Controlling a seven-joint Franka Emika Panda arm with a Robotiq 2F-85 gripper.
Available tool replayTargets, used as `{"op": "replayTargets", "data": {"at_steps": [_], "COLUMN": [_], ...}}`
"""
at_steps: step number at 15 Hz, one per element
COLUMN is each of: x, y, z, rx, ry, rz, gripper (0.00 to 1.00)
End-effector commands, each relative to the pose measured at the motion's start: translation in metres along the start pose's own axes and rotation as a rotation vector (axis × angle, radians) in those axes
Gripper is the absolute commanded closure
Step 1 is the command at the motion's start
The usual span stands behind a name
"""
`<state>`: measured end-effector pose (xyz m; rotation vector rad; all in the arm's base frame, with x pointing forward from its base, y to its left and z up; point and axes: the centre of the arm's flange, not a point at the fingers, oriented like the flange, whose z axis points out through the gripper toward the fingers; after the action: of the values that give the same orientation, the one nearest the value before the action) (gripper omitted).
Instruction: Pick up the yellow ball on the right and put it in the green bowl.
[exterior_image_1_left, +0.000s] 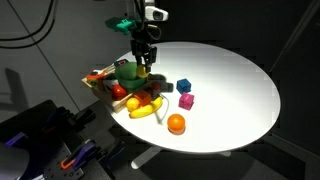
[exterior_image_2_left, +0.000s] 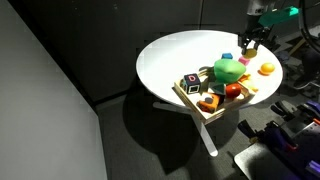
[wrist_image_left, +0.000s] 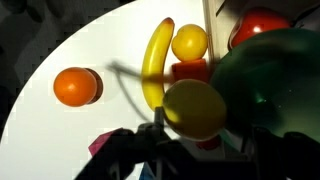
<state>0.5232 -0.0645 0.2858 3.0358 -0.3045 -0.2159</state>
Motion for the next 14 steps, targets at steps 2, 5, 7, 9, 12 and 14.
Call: {"op": "replayTargets", "data": {"at_steps": [2, 5, 7, 9, 12, 14], "x": [-0.012, -0.019, -0.023, -0.026, -0.028, -0.028], "y": [-0.017, -0.029, -0.035, -0.04, -0.042, -0.041], "z": [0.0, 0.005, 0.009, 0.013, 0.016, 0.015], "rx": [-0.003, -0.009, -0.013, -0.023, -0.023, -0.021], "ry": [0.0, -0.01, -0.019, -0.022, -0.032, -0.037], "rz": [-0.029, -0.055, -0.068, -0.078, -0.083, -0.079], "gripper": [0.62, 0.62, 0.62, 0.12, 0.0, 0.0]}}
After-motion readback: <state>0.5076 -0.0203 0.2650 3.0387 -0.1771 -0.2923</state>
